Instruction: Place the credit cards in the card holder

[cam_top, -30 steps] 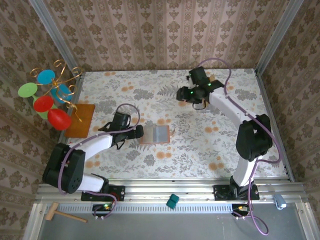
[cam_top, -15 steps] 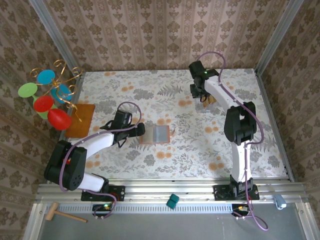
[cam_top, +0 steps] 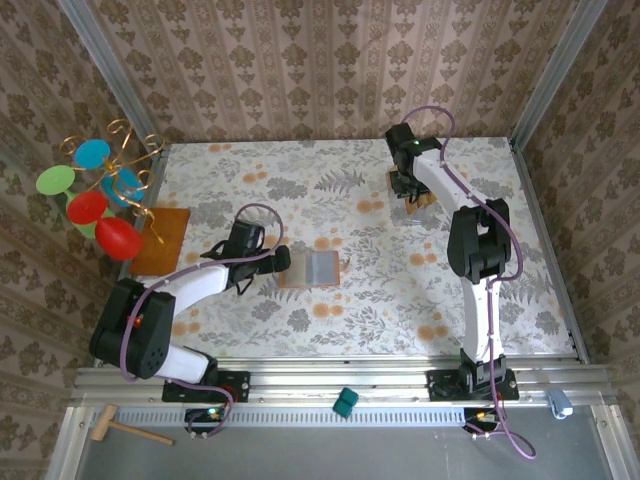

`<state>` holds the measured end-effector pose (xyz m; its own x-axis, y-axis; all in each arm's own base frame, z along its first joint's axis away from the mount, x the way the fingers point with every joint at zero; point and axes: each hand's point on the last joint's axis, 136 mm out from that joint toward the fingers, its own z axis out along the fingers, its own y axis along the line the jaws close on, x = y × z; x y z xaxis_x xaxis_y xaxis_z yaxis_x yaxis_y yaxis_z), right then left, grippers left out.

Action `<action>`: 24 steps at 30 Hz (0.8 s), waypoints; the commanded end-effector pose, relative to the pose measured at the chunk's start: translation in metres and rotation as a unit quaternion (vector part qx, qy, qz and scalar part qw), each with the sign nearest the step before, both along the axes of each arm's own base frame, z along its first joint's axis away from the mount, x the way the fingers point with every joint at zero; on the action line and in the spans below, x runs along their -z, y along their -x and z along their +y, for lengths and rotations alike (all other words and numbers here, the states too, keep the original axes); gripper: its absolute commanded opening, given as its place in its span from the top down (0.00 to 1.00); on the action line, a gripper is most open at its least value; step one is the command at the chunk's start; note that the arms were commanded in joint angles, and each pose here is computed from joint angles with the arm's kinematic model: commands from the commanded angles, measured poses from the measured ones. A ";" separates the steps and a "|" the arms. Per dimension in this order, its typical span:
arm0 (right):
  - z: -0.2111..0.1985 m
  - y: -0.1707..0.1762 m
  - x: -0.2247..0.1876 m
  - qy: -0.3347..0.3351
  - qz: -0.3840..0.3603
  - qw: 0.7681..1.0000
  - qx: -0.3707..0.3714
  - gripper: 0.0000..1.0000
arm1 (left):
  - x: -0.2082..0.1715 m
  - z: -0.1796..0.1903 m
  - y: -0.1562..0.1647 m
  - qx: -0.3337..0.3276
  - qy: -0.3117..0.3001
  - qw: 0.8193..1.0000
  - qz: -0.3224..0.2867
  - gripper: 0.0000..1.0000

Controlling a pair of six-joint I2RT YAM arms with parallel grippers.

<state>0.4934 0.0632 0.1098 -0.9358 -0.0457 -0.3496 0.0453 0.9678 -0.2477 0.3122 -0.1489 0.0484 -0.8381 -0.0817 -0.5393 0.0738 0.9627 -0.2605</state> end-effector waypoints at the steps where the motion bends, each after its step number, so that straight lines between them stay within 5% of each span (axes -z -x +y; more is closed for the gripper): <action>1: -0.005 0.002 0.013 0.005 0.020 1.000 0.004 0.65 | -0.002 -0.002 -0.003 -0.001 0.001 1.000 -0.005 0.00; 12: 0.002 0.006 0.032 -0.020 0.039 0.999 0.005 0.71 | -0.002 -0.002 -0.002 -0.001 0.001 1.000 -0.006 0.00; 24: -0.001 0.004 0.033 -0.042 0.039 0.998 0.010 0.94 | -0.002 -0.002 -0.003 0.000 0.000 1.000 -0.007 0.00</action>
